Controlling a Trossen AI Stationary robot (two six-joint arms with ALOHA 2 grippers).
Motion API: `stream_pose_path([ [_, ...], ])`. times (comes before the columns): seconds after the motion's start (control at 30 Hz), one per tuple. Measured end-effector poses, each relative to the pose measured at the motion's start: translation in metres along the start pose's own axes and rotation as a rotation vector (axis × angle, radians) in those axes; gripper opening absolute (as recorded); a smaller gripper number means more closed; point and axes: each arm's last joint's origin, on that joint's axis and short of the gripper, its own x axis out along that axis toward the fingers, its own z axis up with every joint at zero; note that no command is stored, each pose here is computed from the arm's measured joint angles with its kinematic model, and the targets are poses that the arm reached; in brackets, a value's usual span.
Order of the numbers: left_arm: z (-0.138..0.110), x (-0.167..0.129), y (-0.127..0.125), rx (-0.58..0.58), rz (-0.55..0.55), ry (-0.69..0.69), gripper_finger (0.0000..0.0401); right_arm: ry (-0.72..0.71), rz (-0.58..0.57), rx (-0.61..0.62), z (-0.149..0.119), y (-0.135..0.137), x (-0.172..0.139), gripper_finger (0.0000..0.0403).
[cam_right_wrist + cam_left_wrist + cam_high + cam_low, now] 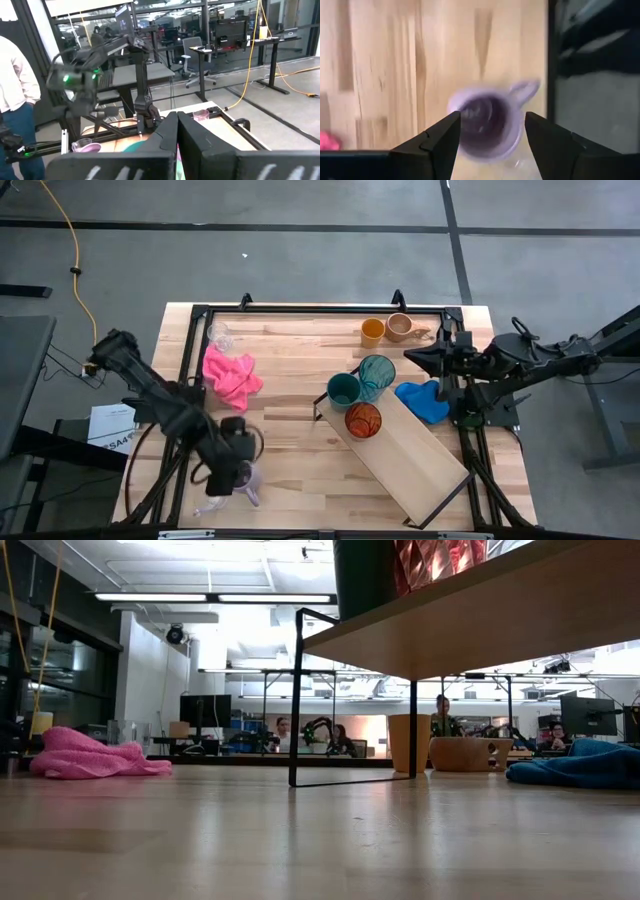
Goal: Stack small to large cups/mugs on shelf
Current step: Put the purple mug on the shelf
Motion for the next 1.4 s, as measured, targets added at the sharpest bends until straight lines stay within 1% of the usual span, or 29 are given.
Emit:
stream_pose_path([
  [0.1, -0.006, 0.016, -0.005, 0.002, 0.075, 0.067, 0.0204, 0.006, -0.001, -0.002, -0.001, 0.0, 0.0, 0.0],
  [0.23, -0.006, 0.03, -0.004, -0.022, 0.184, 0.1, 0.0203, 0.007, -0.001, -0.003, -0.001, 0.0, 0.0, 0.0],
  [0.3, -0.006, 0.034, -0.004, -0.02, 0.196, 0.116, 0.0202, 0.008, -0.001, -0.003, -0.001, 0.0, 0.0, 0.0],
  [0.4, -0.007, 0.04, -0.005, -0.019, 0.183, 0.145, 0.0202, 0.007, -0.001, -0.003, -0.001, 0.0, 0.0, 0.0],
  [0.57, -0.017, 0.055, 0.001, -0.025, 0.183, 0.192, 0.0202, 0.014, -0.002, -0.006, -0.001, 0.0, 0.0, 0.0],
  [0.8, -0.023, 0.066, 0.006, -0.024, 0.189, 0.197, 0.0194, 0.013, -0.002, -0.007, -0.001, 0.0, 0.0, 0.0],
  [0.9, -0.026, 0.071, 0.009, -0.024, 0.194, 0.202, 0.0177, 0.013, -0.002, -0.008, -0.001, 0.0, 0.0, 0.0],
  [1.0, -0.028, 0.075, 0.01, -0.024, 0.198, 0.196, 0.0146, 0.013, -0.002, -0.006, -0.001, 0.0, 0.0, 0.0],
  [1.1, -0.027, 0.075, 0.011, -0.02, 0.218, 0.168, 0.01, 0.013, -0.002, -0.006, -0.001, 0.0, 0.0, 0.0],
  [1.2, -0.025, 0.076, 0.01, -0.022, 0.223, 0.138, 0.0037, 0.013, -0.002, -0.005, -0.001, 0.0, 0.0, 0.0],
  [1.23, -0.025, 0.075, 0.01, -0.02, 0.217, 0.135, 0.0023, 0.013, -0.002, -0.005, -0.001, 0.0, 0.0, 0.0],
  [1.3, -0.025, 0.075, 0.01, -0.022, 0.219, 0.131, 0.0019, 0.013, -0.002, -0.005, -0.001, 0.0, 0.0, 0.0],
  [1.4, -0.021, 0.071, 0.007, -0.021, 0.224, 0.112, 0.0036, 0.013, -0.003, -0.006, -0.001, 0.0, 0.0, 0.0],
])
